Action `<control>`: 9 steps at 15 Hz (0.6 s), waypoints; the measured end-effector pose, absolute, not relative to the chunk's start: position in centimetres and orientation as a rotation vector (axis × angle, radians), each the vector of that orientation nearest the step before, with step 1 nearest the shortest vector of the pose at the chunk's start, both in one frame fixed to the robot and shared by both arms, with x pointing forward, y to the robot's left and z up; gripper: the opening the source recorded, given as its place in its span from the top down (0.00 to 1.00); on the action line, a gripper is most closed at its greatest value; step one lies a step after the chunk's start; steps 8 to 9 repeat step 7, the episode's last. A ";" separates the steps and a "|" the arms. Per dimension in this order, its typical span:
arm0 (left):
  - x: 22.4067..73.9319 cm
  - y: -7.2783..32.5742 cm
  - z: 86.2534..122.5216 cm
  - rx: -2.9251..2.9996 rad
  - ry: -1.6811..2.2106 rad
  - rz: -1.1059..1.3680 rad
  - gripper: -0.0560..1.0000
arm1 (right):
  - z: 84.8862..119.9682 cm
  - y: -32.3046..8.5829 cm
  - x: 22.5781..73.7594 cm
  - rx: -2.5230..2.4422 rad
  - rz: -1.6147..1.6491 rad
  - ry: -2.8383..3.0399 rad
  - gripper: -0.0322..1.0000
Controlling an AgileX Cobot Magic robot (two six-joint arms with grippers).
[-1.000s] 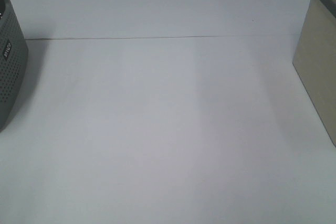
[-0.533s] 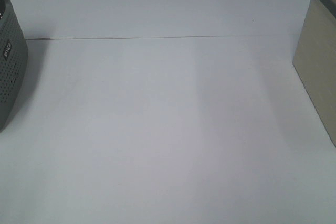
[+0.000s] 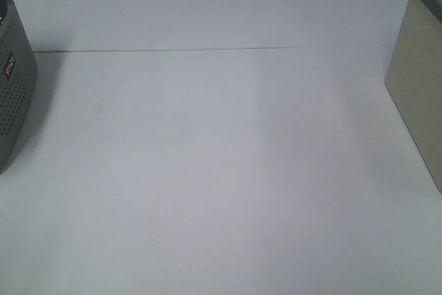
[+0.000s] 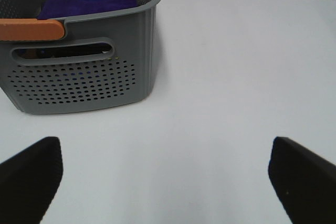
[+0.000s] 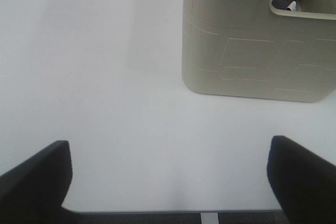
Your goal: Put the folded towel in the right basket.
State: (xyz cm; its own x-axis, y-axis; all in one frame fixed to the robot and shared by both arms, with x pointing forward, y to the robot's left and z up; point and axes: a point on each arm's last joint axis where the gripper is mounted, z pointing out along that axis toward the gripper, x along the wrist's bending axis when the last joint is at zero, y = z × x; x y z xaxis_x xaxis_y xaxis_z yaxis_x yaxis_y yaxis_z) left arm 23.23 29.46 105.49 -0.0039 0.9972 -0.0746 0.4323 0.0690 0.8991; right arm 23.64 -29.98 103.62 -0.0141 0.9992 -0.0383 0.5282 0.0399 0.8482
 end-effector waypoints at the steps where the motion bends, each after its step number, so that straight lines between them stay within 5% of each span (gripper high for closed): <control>1: 23.2 29.5 105.5 1.476 1.553 0.898 0.01 | 103.6 -30.0 23.6 1.571 0.864 1.627 0.03; 9: 23.2 29.5 105.5 1.476 1.553 0.898 0.01 | 103.6 -30.0 23.6 1.571 0.865 1.627 0.03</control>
